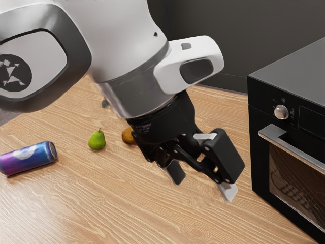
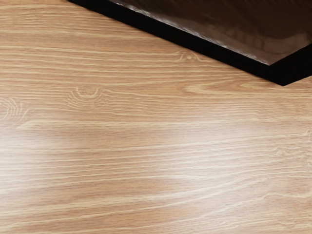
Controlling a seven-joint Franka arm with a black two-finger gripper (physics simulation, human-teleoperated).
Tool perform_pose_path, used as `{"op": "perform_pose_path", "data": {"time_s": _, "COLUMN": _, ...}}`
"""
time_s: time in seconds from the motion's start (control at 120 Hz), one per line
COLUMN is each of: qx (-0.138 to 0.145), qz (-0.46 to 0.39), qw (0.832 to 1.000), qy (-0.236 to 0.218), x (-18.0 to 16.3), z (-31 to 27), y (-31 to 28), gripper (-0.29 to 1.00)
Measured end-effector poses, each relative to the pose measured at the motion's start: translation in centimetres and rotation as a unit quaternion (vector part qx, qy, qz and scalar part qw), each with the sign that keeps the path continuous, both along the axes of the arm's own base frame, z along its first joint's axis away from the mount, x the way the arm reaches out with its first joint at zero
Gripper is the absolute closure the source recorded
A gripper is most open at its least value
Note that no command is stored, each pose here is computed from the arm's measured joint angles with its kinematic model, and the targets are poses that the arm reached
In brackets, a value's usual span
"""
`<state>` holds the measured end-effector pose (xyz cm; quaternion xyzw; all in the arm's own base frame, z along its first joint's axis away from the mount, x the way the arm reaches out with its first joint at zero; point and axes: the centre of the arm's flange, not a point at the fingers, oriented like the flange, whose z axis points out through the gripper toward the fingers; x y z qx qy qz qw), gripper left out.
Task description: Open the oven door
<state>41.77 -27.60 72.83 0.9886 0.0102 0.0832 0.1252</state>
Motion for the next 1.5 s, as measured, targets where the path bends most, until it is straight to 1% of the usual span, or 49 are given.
{"op": "perform_pose_path", "data": {"time_s": 0.083, "qx": -0.02, "qz": 0.033, "qw": 0.999, "qy": -0.023, "x": 2.5, "z": -1.2, "y": -1.3, "gripper": 0.0}}
{"op": "perform_pose_path", "data": {"time_s": 0.175, "qx": -0.046, "qz": 0.054, "qw": 0.996, "qy": -0.048, "x": 3.1, "z": -0.9, "y": -2.4, "gripper": 0.0}}
{"op": "perform_pose_path", "data": {"time_s": 0.25, "qx": -0.066, "qz": 0.066, "qw": 0.994, "qy": -0.056, "x": 2.6, "z": -0.7, "y": -3.1, "gripper": 0.0}}
{"op": "perform_pose_path", "data": {"time_s": 0.367, "qx": -0.094, "qz": 0.092, "qw": 0.99, "qy": -0.048, "x": 1.2, "z": -2.7, "y": -1.8, "gripper": 0.0}}
{"op": "perform_pose_path", "data": {"time_s": 0.5, "qx": -0.119, "qz": 0.122, "qw": 0.983, "qy": -0.061, "x": 0.2, "z": -2.2, "y": -0.3, "gripper": 0.0}}
{"op": "perform_pose_path", "data": {"time_s": 0.575, "qx": -0.138, "qz": 0.149, "qw": 0.977, "qy": -0.063, "x": -0.3, "z": -1.8, "y": -1.0, "gripper": 0.0}}
{"op": "perform_pose_path", "data": {"time_s": 0.65, "qx": -0.159, "qz": 0.195, "qw": 0.966, "qy": -0.054, "x": -0.5, "z": -1.9, "y": -1.7, "gripper": 0.0}}
{"op": "perform_pose_path", "data": {"time_s": 0.717, "qx": -0.177, "qz": 0.246, "qw": 0.952, "qy": -0.036, "x": -0.4, "z": -2.7, "y": -2.1, "gripper": 0.0}}
{"op": "perform_pose_path", "data": {"time_s": 0.775, "qx": -0.196, "qz": 0.298, "qw": 0.934, "qy": -0.018, "x": -0.2, "z": -3.7, "y": -2.3, "gripper": 0.0}}
{"op": "perform_pose_path", "data": {"time_s": 0.85, "qx": -0.218, "qz": 0.36, "qw": 0.907, "qy": 0.003, "x": 0.1, "z": -4.0, "y": -1.5, "gripper": 0.0}}
{"op": "perform_pose_path", "data": {"time_s": 0.95, "qx": -0.22, "qz": 0.42, "qw": 0.881, "qy": 0.005, "x": 0.6, "z": -5.1, "y": -1.3, "gripper": 0.0}}
{"op": "perform_pose_path", "data": {"time_s": 1.108, "qx": -0.233, "qz": 0.486, "qw": 0.842, "qy": 0.02, "x": 0.5, "z": -5.7, "y": -2.2, "gripper": 0.0}}
{"op": "perform_pose_path", "data": {"time_s": 1.3, "qx": -0.246, "qz": 0.542, "qw": 0.802, "qy": 0.04, "x": 0.2, "z": -6.4, "y": -4.3, "gripper": 0.0}}
{"op": "perform_pose_path", "data": {"time_s": 1.317, "qx": -0.245, "qz": 0.545, "qw": 0.801, "qy": 0.036, "x": 0.2, "z": -6.4, "y": -4.4, "gripper": 0.0}}
{"op": "perform_pose_path", "data": {"time_s": 1.425, "qx": -0.227, "qz": 0.541, "qw": 0.81, "qy": -0.003, "x": -0.8, "z": -6.9, "y": -5.7, "gripper": 0.0}}
{"op": "perform_pose_path", "data": {"time_s": 1.5, "qx": -0.221, "qz": 0.545, "qw": 0.809, "qy": -0.017, "x": -0.8, "z": -7.1, "y": -5.9, "gripper": 0.0}}
